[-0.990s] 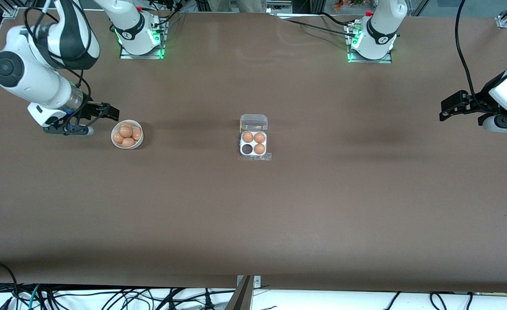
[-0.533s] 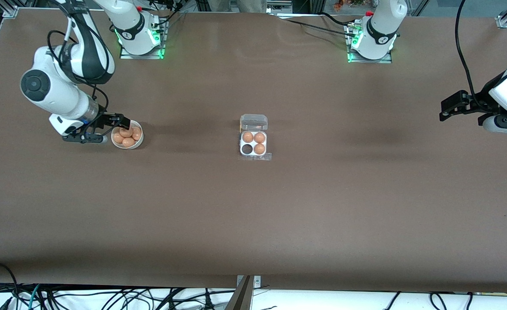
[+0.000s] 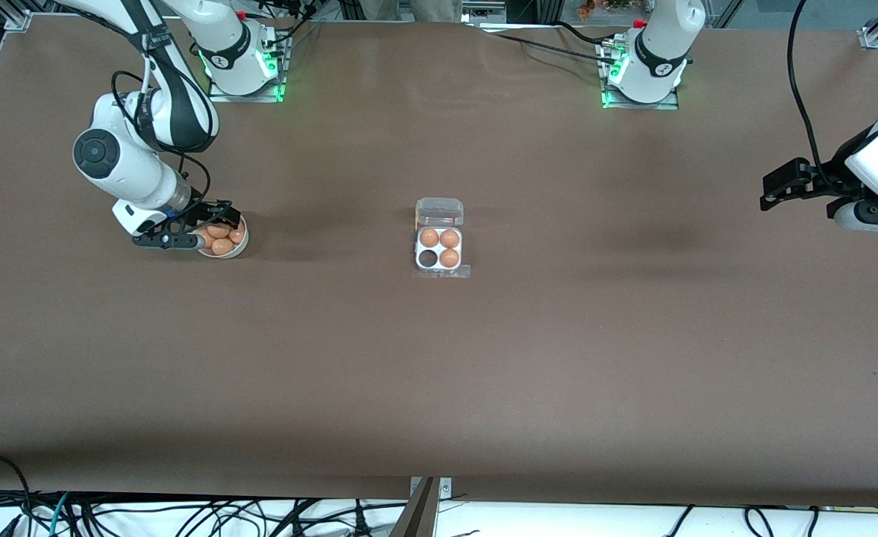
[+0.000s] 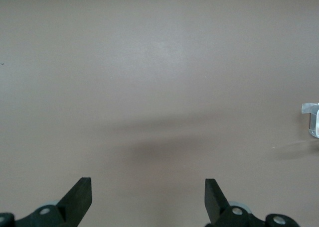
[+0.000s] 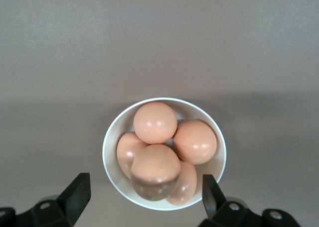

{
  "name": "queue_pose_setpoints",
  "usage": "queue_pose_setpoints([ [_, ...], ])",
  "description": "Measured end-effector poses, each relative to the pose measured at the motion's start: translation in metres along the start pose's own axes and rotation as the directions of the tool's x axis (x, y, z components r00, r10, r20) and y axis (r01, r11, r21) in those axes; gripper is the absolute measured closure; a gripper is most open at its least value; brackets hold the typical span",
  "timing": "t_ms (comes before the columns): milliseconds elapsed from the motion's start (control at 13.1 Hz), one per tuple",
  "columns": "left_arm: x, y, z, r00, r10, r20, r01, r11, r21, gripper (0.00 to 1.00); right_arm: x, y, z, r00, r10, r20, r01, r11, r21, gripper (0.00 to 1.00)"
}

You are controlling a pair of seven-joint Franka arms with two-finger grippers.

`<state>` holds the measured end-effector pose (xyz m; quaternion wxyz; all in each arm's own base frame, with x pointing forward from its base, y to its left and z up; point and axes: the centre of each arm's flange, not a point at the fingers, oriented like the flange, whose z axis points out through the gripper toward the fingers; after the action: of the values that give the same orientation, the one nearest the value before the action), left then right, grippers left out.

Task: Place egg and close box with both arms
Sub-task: 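Lower the right gripper and close it around one brown egg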

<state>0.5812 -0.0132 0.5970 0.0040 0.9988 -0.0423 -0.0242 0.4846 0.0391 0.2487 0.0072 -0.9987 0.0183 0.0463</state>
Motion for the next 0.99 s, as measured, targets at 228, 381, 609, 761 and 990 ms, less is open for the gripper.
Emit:
queue_pose_setpoints([
  [228,0.0005,0.0000,0.0009,1.000,0.000,0.002,0.000,1.000,0.000,0.00,0.0019,-0.0006,0.0046,1.000,-0.004,-0.013,0.004,1.000,0.001,0.00],
  [381,0.0008,0.0000,0.0016,1.000,0.000,0.003,0.000,1.000,0.000,0.00,0.0027,-0.0010,0.0077,1.000,-0.012,-0.017,0.012,1.000,-0.003,0.00],
  [609,0.0012,0.0000,0.0024,1.000,0.000,0.004,0.000,1.000,0.000,0.00,0.0028,-0.0011,0.0103,1.000,-0.022,-0.016,0.022,1.000,-0.009,0.00],
  [761,0.0014,0.0000,0.0027,1.000,0.000,0.005,0.000,1.000,0.000,0.00,0.0025,-0.0011,0.0106,0.999,-0.029,-0.016,0.029,0.999,-0.013,0.04],
  [990,0.0014,0.0000,0.0027,1.000,0.000,0.005,0.000,1.000,0.000,0.00,0.0018,-0.0010,0.0114,0.999,-0.042,-0.014,0.042,0.999,-0.015,0.28],
])
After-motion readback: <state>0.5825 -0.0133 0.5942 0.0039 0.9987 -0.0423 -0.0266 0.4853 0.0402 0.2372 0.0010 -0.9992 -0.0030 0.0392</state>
